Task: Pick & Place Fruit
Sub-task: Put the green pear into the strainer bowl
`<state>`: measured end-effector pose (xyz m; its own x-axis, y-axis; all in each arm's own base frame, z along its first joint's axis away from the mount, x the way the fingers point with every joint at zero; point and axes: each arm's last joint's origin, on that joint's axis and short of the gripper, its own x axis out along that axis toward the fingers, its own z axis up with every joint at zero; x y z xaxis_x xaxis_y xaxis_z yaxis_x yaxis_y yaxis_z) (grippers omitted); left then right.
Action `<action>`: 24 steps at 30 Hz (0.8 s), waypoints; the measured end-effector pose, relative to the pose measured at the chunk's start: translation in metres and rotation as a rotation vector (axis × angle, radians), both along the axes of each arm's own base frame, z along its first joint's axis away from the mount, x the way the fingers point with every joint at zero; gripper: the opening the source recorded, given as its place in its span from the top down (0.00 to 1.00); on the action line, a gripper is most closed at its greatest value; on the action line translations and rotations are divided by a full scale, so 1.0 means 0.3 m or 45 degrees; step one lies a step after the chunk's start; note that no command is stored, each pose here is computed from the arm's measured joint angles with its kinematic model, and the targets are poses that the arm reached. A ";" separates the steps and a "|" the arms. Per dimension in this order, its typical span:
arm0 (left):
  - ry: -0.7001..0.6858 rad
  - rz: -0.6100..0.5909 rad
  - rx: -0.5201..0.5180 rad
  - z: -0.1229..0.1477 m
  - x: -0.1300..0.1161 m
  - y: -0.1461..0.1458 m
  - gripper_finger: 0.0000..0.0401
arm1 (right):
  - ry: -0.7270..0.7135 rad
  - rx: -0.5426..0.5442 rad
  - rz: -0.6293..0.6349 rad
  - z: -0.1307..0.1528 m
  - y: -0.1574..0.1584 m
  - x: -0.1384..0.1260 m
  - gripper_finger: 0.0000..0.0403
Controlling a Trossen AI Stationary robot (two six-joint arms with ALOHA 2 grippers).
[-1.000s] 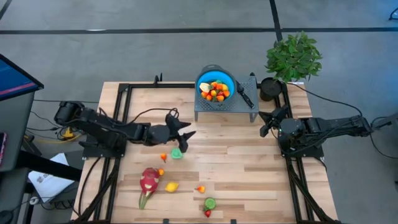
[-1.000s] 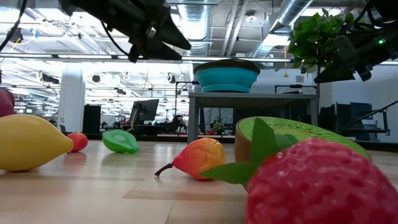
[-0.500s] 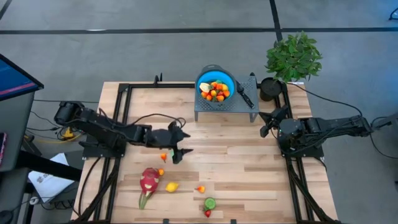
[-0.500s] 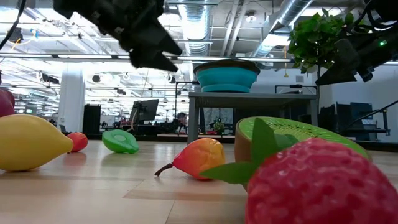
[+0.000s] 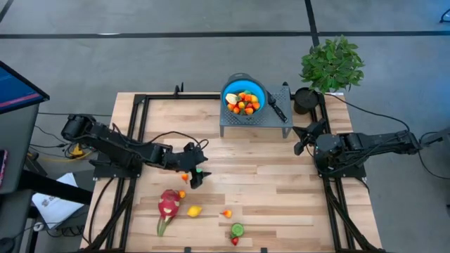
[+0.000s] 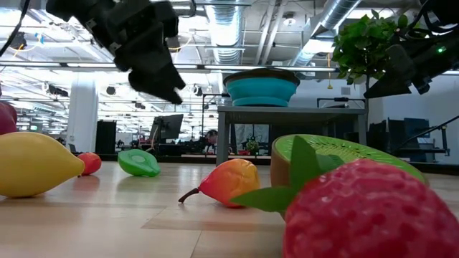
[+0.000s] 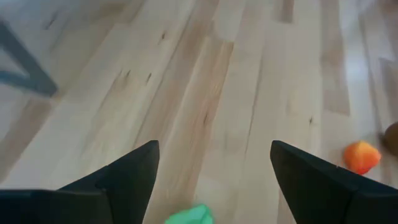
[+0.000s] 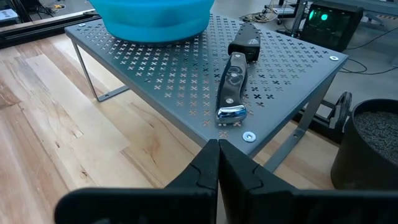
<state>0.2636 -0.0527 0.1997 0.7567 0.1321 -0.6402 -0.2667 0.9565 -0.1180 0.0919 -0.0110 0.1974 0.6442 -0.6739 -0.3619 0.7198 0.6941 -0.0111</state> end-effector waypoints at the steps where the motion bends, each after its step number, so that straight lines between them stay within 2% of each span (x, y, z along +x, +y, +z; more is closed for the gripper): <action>1: 0.017 0.012 -0.009 -0.015 -0.008 0.002 0.25 | 0.000 0.000 0.000 0.000 0.000 0.000 1.00; 10: 0.148 0.191 -0.152 -0.160 -0.099 0.023 0.25 | 0.004 0.000 0.000 -0.001 0.000 -0.001 1.00; 18: 0.174 0.203 -0.235 -0.224 -0.144 0.029 0.25 | 0.005 0.000 0.000 -0.001 0.000 0.000 1.00; 24: 0.107 0.223 -0.286 -0.258 -0.168 0.035 0.25 | 0.005 0.000 0.000 -0.001 0.000 0.000 1.00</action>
<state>0.2132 -0.0423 0.1223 0.6780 0.1040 -0.7277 -0.4433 0.8475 -0.2920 0.0917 -0.0110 0.1971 0.6427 -0.6740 -0.3642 0.7199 0.6940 -0.0141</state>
